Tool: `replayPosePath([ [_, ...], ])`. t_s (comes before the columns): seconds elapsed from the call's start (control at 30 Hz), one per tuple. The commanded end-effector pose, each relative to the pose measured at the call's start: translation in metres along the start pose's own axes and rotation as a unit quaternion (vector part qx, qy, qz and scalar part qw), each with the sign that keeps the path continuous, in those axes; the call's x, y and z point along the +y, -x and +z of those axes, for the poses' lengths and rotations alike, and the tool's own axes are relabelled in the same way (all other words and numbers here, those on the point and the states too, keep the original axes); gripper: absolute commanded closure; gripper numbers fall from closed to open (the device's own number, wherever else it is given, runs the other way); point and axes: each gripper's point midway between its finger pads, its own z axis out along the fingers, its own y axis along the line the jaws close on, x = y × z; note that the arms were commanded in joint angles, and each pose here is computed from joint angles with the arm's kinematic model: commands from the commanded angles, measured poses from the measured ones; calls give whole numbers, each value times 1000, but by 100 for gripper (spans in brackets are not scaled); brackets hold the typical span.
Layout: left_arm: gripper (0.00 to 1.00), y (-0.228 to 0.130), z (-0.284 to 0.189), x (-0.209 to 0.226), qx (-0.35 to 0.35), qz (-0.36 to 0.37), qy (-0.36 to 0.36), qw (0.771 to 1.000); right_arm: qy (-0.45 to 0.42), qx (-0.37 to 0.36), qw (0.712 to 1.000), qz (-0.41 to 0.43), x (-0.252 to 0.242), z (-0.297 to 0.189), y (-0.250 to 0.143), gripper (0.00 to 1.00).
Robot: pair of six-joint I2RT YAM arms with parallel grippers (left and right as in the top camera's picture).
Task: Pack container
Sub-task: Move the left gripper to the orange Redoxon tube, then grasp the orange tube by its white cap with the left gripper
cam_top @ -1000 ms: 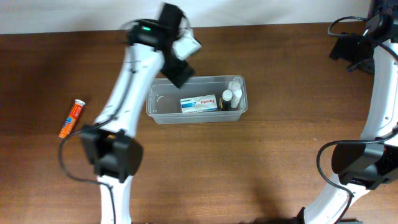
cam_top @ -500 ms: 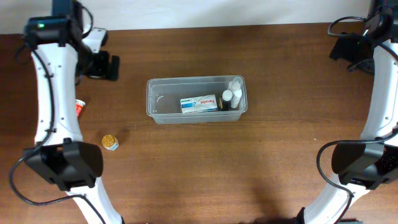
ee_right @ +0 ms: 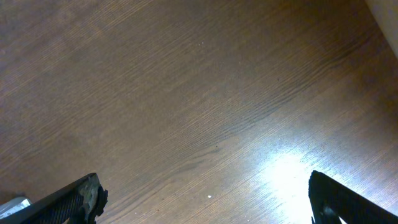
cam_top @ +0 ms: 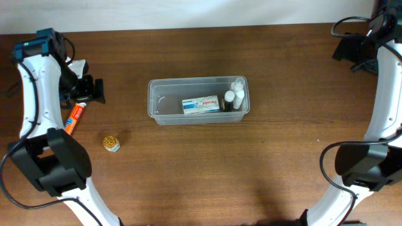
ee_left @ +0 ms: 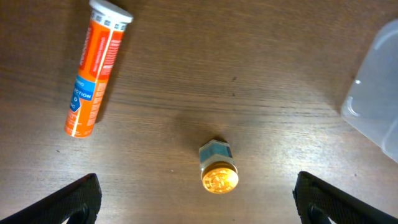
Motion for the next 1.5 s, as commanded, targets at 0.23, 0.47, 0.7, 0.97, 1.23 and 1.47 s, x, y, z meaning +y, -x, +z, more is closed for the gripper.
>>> replayPosePath([
  [0.23, 1, 10, 14, 49, -23, -35, 72, 996, -7, -6, 1000, 7, -4, -2, 3, 2],
  [0.47, 1, 5, 37, 68, -17, -56, 71, 996, -7, -6, 1000, 7, -4, -2, 3, 2],
  [0.7, 1, 6, 54, 75, -24, -63, 69, 995, -7, -6, 1000, 7, -4, -2, 3, 2],
  [0.97, 1, 16, 80, 79, -36, -4, 75, 997, -7, -6, 1000, 7, -4, -2, 3, 2],
  [1.23, 1, 27, 107, 82, -48, 22, 79, 995, -7, -6, 1000, 7, -4, -2, 3, 2],
  [1.47, 1, 20, 129, 82, -21, 34, 73, 997, -7, -6, 1000, 7, -4, -2, 3, 2],
])
